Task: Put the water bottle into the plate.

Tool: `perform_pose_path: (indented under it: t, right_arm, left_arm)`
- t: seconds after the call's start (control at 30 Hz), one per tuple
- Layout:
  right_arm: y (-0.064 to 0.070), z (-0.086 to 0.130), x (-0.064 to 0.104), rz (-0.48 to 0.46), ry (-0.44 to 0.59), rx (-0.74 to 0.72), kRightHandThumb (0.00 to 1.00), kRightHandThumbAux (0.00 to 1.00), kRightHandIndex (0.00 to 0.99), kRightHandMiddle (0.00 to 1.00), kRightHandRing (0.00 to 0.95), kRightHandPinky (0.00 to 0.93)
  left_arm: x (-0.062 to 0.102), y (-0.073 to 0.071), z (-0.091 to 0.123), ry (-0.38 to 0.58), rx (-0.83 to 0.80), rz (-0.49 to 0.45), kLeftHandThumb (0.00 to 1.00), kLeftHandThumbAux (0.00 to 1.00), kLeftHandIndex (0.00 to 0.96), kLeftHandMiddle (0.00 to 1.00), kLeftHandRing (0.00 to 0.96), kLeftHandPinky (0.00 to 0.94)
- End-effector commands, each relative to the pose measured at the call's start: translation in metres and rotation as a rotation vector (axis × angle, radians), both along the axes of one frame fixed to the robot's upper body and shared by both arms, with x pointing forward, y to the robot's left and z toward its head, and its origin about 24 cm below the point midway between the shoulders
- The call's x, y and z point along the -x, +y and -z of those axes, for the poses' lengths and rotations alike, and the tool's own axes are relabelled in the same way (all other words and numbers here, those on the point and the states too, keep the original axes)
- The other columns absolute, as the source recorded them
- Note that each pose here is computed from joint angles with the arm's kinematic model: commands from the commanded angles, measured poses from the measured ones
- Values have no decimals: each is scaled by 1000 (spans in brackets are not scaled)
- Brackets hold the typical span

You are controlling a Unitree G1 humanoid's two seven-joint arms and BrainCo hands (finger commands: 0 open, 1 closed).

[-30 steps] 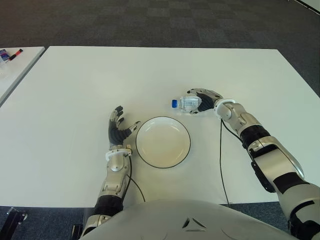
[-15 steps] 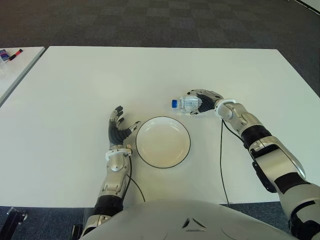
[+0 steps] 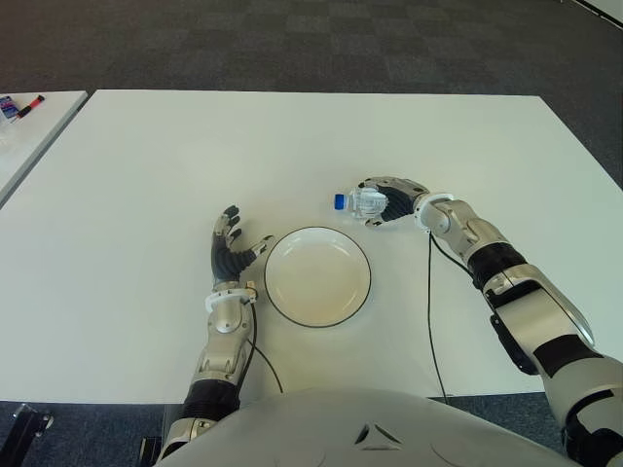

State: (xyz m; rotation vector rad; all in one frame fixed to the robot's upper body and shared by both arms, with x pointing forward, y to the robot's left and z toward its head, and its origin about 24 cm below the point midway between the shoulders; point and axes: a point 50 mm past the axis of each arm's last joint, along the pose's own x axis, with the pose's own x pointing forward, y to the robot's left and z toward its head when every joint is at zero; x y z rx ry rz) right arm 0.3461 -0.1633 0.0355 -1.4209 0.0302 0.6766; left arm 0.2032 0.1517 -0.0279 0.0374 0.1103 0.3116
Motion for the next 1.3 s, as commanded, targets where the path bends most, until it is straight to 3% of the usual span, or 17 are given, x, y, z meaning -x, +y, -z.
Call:
perform_pose_path:
  t: [0.03,0.7,1.3]
  right_arm:
    - [6,0,-1,-36,18,24,325,599,0,0,74,219]
    - [12,-3,-1,-57,27,24,326,586,0,1,55,198]
    - [18,-9,-1,-109,2,21,404,590,0,52,93,245]
  left_arm:
    - [5,-9,6,36,30,5,0,939,158,152,139,160]
    - [5,-10,6,49,30,3,0,938,155,146,131,153]
    - [6,-10,6,40,39,3,0,936,150,147,133,153]
